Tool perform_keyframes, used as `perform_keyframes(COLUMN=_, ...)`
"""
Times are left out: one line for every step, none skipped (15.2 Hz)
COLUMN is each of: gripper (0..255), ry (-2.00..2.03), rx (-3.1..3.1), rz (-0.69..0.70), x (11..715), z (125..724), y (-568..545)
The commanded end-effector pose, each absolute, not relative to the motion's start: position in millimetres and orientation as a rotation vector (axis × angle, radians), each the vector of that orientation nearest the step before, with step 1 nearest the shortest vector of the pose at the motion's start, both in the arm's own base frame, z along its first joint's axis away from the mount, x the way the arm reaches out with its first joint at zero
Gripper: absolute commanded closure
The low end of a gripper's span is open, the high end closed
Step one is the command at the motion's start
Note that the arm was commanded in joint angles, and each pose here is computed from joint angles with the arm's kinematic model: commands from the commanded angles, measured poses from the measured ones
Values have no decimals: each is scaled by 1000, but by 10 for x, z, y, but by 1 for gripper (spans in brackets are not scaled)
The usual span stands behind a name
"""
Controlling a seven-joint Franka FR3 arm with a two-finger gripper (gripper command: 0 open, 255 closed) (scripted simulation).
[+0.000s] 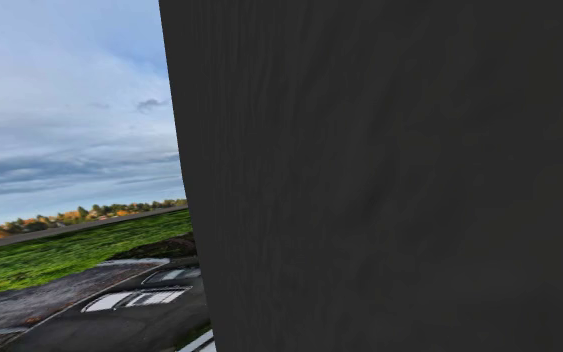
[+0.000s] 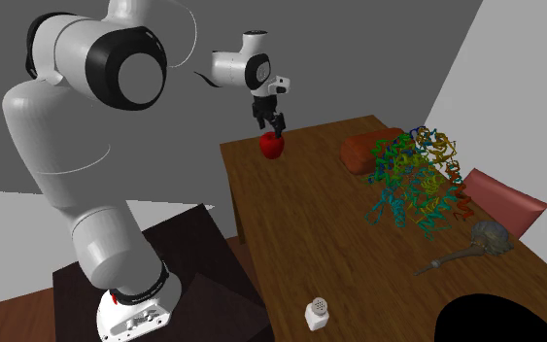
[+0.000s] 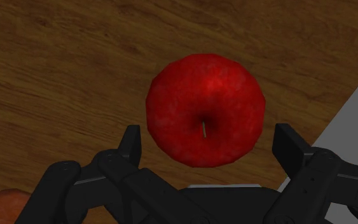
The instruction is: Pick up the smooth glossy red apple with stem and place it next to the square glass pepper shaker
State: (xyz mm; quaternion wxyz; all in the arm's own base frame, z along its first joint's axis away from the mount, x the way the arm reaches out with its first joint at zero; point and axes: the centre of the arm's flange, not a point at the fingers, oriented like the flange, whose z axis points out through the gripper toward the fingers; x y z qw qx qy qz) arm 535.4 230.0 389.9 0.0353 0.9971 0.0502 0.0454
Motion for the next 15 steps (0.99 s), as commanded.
perform_keyframes(gripper=255, ry=154, rx=3064, rz=140, x=5354, z=3899, y=2300)
perform_keyframes(gripper=255, ry=154, rx=3064, rz=140, x=5354, z=3899, y=2300)
perform_keyframes(gripper=255, ry=154, rx=3064, rz=140, x=5354, z=3899, y=2300)
perform_keyframes(gripper=255, ry=154, rx=3064, rz=140, x=5354, z=3899, y=2300)
perform_keyframes(gripper=255, ry=154, rx=3064, rz=140, x=5354, z=3899, y=2300)
perform_keyframes(gripper=255, ry=154, rx=3064, rz=140, x=5354, z=3899, y=2300)
perform_keyframes(gripper=255, ry=154, rx=3064, rz=140, x=5354, z=3899, y=2300)
perform_keyframes(gripper=255, ry=154, rx=3064, rz=140, x=5354, z=3899, y=2300)
perform_keyframes(gripper=255, ry=154, rx=3064, rz=140, x=5354, z=3899, y=2300)
perform_keyframes(gripper=255, ry=154, rx=3064, rz=140, x=5354, z=3899, y=2300)
perform_keyframes(gripper=255, ry=154, rx=3064, rz=140, x=5354, z=3952, y=2300)
perform_keyframes(gripper=255, ry=154, rx=3064, rz=140, x=5354, z=4004, y=2300)
perform_keyframes(gripper=255, ry=154, rx=3064, rz=140, x=5354, z=4057, y=2300)
perform_keyframes(gripper=255, ry=154, rx=3064, rz=140, x=5354, z=4110, y=2300)
perform_keyframes(gripper=255, ry=154, rx=3064, rz=140, x=5354, z=4163, y=2300)
